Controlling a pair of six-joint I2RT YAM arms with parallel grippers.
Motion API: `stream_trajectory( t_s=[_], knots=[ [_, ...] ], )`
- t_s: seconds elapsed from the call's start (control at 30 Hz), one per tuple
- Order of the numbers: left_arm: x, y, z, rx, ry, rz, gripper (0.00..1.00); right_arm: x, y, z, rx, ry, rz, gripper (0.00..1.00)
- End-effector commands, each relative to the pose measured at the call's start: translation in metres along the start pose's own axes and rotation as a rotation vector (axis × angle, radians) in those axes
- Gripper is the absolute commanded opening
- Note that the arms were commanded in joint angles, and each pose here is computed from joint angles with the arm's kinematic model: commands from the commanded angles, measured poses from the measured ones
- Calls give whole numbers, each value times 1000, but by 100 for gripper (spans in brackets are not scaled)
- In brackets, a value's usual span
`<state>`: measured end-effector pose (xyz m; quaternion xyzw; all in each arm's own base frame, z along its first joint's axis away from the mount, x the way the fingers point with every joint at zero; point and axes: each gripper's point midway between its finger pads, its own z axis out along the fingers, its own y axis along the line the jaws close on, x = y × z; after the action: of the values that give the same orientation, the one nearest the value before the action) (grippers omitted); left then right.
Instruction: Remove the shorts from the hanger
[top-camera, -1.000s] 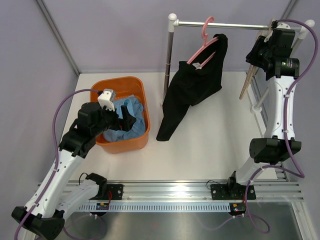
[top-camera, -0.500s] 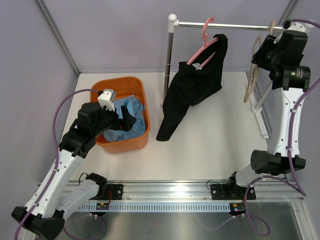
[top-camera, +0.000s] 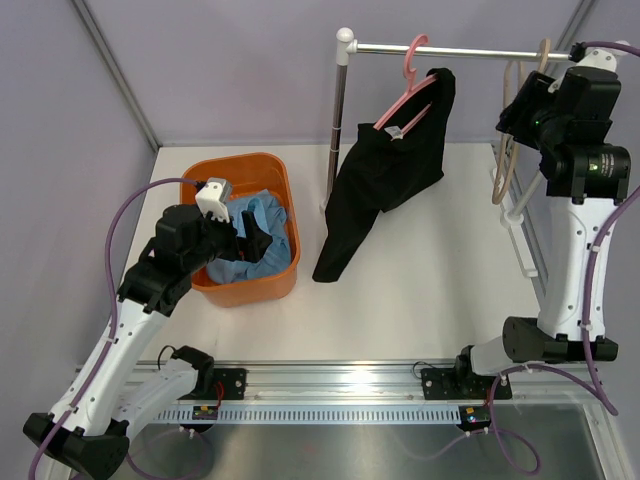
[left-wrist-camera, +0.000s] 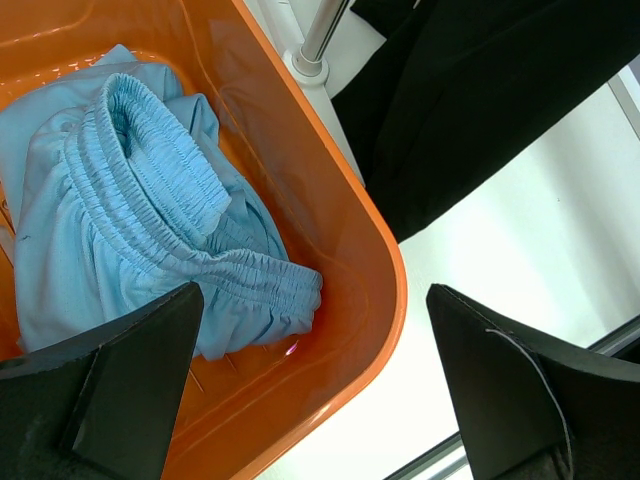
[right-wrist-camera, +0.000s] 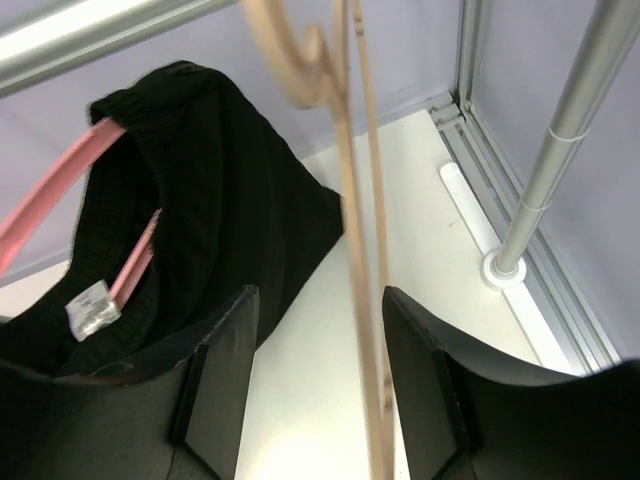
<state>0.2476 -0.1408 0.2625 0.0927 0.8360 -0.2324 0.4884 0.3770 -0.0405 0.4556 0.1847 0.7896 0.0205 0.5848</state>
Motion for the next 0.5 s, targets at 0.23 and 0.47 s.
stream_trajectory(
  t_s=[0.23,0.47],
  knots=[
    [-11,-3,0,16,-50,14,99,-11,119,-52,-262,-93,-11,64],
    [-10,-2,1,11,-48,12,99,4,185,-24,-294,-113,-1,66]
  ],
)
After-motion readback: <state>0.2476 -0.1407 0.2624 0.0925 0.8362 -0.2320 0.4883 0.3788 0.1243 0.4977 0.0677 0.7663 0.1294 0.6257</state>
